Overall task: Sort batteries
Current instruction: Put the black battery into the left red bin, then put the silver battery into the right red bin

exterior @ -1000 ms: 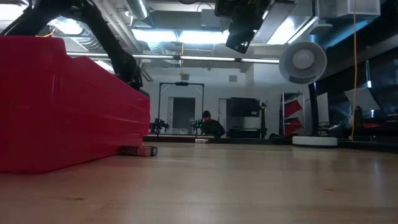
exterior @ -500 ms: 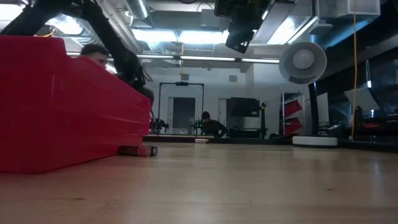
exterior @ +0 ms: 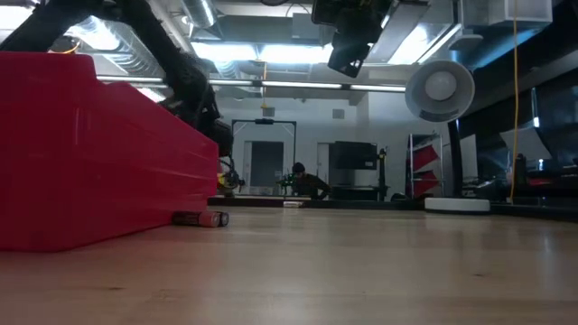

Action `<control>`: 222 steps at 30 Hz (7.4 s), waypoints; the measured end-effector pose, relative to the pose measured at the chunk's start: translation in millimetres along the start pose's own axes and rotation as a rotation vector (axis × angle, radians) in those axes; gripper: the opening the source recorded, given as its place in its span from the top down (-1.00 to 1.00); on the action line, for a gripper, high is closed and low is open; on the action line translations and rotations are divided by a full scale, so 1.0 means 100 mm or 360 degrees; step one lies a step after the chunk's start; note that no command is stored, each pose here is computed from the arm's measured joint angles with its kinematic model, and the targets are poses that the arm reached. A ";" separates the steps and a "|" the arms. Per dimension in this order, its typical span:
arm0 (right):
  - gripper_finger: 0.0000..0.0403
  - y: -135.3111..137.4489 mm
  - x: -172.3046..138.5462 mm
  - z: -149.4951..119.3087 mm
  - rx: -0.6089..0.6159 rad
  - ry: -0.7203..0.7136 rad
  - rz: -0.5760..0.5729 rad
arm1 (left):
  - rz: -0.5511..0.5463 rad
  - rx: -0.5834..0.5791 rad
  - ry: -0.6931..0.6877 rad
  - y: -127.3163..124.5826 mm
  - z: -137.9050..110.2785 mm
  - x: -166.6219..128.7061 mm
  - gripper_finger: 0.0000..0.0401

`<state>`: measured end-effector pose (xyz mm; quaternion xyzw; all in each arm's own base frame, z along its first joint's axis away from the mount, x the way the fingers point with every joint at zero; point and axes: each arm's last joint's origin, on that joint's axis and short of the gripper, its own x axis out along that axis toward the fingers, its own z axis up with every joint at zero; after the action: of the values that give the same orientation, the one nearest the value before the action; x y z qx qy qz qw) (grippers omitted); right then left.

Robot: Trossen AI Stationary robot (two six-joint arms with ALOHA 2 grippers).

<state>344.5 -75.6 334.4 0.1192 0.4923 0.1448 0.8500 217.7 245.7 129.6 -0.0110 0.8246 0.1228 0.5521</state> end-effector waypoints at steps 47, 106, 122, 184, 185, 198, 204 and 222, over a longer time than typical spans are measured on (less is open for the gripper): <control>0.97 -0.03 -0.02 0.02 -0.0149 -0.0033 -0.0029 | -0.0634 -0.0965 -0.0546 -1.56 -1.15 -1.35 0.77; 0.97 -0.11 -0.06 0.06 0.0090 -0.0131 -0.0019 | -0.0199 -0.0727 -0.0122 0.37 -0.62 -0.18 0.14; 0.97 -0.11 -0.06 0.06 0.0045 -0.0136 -0.0023 | -0.0080 -0.0298 -0.0012 0.28 -0.61 0.00 0.24; 0.97 -0.12 -0.06 0.06 -0.0027 -0.0126 -0.0063 | -0.0757 -0.0385 -0.1417 -0.86 -1.17 -1.64 0.93; 0.97 -0.12 -0.06 0.06 -0.0033 -0.0127 -0.0063 | -0.0782 -0.0340 -0.1420 -0.97 -1.17 -1.66 0.92; 0.97 -0.12 -0.06 0.05 -0.0208 -0.0118 -0.0068 | -0.1008 -0.0197 -0.1224 -1.94 -1.01 -1.65 0.87; 0.97 -0.12 -0.06 0.03 -0.0283 -0.0076 -0.0060 | -0.1030 -0.0414 -0.1150 -2.12 -1.00 -1.57 0.75; 0.97 -0.10 -0.05 0.06 -0.0071 -0.0126 -0.0055 | -0.0768 -0.0222 -0.1290 -2.10 -0.99 -1.57 0.18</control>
<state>348.8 -87.3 337.9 0.0974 0.4569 0.1363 0.8736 221.4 2.6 269.0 -0.1904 0.5064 0.0406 0.8400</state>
